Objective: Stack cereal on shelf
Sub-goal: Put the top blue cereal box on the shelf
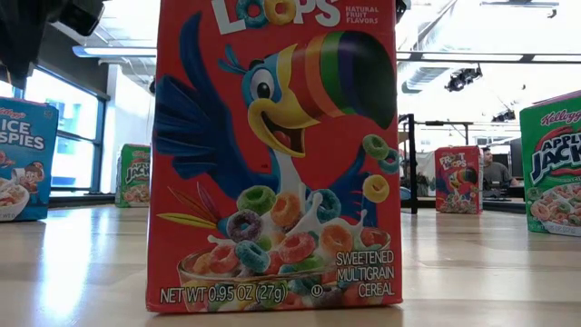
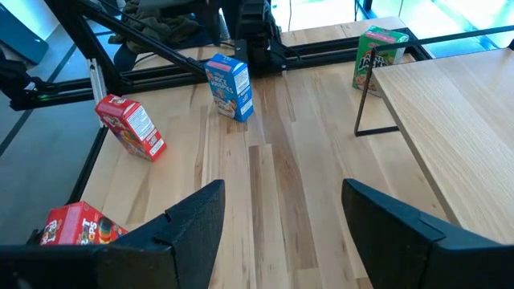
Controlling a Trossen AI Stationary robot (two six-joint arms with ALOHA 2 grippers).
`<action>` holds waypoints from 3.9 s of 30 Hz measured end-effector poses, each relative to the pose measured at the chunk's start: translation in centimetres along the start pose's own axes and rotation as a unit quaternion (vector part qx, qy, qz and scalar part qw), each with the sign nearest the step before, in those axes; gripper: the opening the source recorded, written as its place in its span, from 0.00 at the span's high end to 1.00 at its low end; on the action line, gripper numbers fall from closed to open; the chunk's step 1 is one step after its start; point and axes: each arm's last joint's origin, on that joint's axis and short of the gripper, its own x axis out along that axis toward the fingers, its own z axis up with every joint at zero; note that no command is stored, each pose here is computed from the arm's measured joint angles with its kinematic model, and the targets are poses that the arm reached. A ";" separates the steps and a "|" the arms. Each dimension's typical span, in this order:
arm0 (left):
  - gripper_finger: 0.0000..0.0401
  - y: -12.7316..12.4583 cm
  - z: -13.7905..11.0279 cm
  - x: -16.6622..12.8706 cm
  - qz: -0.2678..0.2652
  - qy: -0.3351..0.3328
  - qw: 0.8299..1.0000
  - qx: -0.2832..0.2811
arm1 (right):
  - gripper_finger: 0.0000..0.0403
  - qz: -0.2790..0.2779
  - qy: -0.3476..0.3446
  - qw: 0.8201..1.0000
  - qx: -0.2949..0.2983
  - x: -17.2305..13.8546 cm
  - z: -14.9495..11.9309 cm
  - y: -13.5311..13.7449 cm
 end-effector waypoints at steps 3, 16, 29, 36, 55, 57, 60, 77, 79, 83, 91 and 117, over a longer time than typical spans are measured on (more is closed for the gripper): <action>0.51 0.0 -0.3 0.8 0.005 0.004 1.000 -0.007 | 0.40 0.000 0.000 1.000 0.000 0.0 0.0 0.0; 0.40 -0.5 -1.0 3.2 0.034 -0.001 0.999 -0.016 | 0.40 0.000 0.000 1.000 0.000 0.0 0.0 0.0; 0.36 -1.5 -1.1 4.6 0.079 0.005 0.997 0.008 | 0.40 0.000 0.000 1.000 0.000 0.0 0.0 0.0; 0.40 -1.9 -1.1 5.8 0.107 0.009 0.994 0.012 | 0.40 0.000 0.000 1.000 0.000 0.0 0.0 0.0; 0.68 -1.7 -1.2 6.4 0.086 0.005 0.996 0.026 | 0.40 0.000 0.000 1.000 0.000 0.0 0.0 0.0; 0.69 -1.6 -1.2 6.1 0.074 0.006 0.997 0.034 | 0.40 0.000 0.000 1.000 0.000 0.0 0.0 0.0; 0.70 -1.7 -1.1 5.3 0.054 0.006 0.997 0.050 | 0.40 0.000 0.000 1.000 0.000 0.0 0.0 0.0; 0.70 -2.6 2.5 -2.7 -0.015 -0.096 0.980 0.173 | 0.40 0.000 0.000 1.000 0.000 0.0 0.0 0.0; 0.70 -2.4 3.1 -3.6 -0.014 -0.109 0.977 0.182 | 0.40 0.000 0.000 1.000 0.000 0.0 0.0 0.0; 0.70 -2.1 4.2 -5.3 -0.012 -0.139 0.969 0.203 | 0.40 0.000 0.000 1.000 0.000 0.0 0.0 0.0; 0.70 -1.4 7.0 -8.1 0.027 -0.200 0.950 0.237 | 0.40 0.000 0.000 1.000 0.000 0.0 0.0 0.0; 0.70 -1.3 24.4 -13.3 0.210 -0.229 0.873 0.377 | 0.40 0.000 0.000 1.000 0.000 0.0 0.0 0.0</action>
